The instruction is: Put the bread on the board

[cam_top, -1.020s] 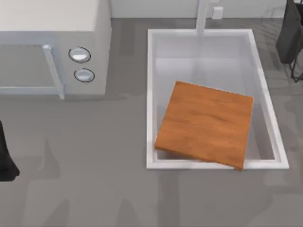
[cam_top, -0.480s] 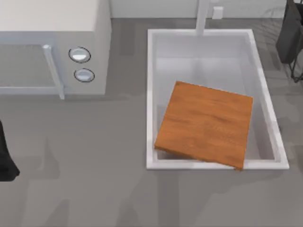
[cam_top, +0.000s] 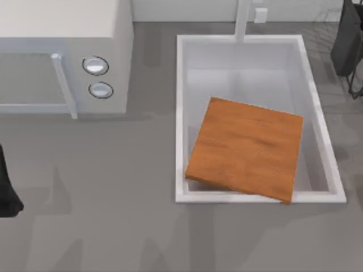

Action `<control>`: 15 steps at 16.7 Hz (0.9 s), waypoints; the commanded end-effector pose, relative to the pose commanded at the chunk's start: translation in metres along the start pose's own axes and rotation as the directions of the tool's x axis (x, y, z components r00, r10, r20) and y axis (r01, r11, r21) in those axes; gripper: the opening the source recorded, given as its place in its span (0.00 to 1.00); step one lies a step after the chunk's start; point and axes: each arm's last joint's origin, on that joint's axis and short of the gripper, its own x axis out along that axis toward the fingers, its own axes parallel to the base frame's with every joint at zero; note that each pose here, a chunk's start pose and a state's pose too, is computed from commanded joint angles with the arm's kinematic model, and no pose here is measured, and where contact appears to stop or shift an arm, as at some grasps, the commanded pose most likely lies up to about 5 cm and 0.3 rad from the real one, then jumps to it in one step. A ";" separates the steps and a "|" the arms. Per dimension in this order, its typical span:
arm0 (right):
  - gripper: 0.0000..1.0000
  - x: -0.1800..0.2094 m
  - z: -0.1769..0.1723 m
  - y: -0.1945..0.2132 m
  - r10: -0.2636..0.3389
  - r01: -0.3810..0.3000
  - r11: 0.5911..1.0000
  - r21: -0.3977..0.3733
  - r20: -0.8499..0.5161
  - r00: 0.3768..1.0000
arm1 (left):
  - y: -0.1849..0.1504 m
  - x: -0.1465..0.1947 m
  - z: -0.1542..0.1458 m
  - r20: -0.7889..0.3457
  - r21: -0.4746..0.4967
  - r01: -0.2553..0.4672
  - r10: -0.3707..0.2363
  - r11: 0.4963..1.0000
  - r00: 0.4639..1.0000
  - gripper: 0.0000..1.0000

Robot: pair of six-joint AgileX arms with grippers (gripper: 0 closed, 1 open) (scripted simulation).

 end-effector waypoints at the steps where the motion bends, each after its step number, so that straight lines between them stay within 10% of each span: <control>1: 1.00 0.010 0.001 0.000 -0.001 0.001 1.000 0.000 0.004 1.000 | 0.000 0.000 0.000 0.000 0.000 0.000 0.000 1.000 1.000 1.00; 10: 1.00 0.050 -0.001 -0.001 0.000 0.000 1.000 -0.001 0.003 1.000 | 0.000 0.000 0.000 0.000 0.000 0.000 0.000 1.000 1.000 1.00; 15: 0.62 0.050 -0.001 -0.001 0.000 0.000 1.000 -0.001 0.003 1.000 | 0.000 0.000 0.000 0.000 0.000 0.000 0.000 1.000 1.000 1.00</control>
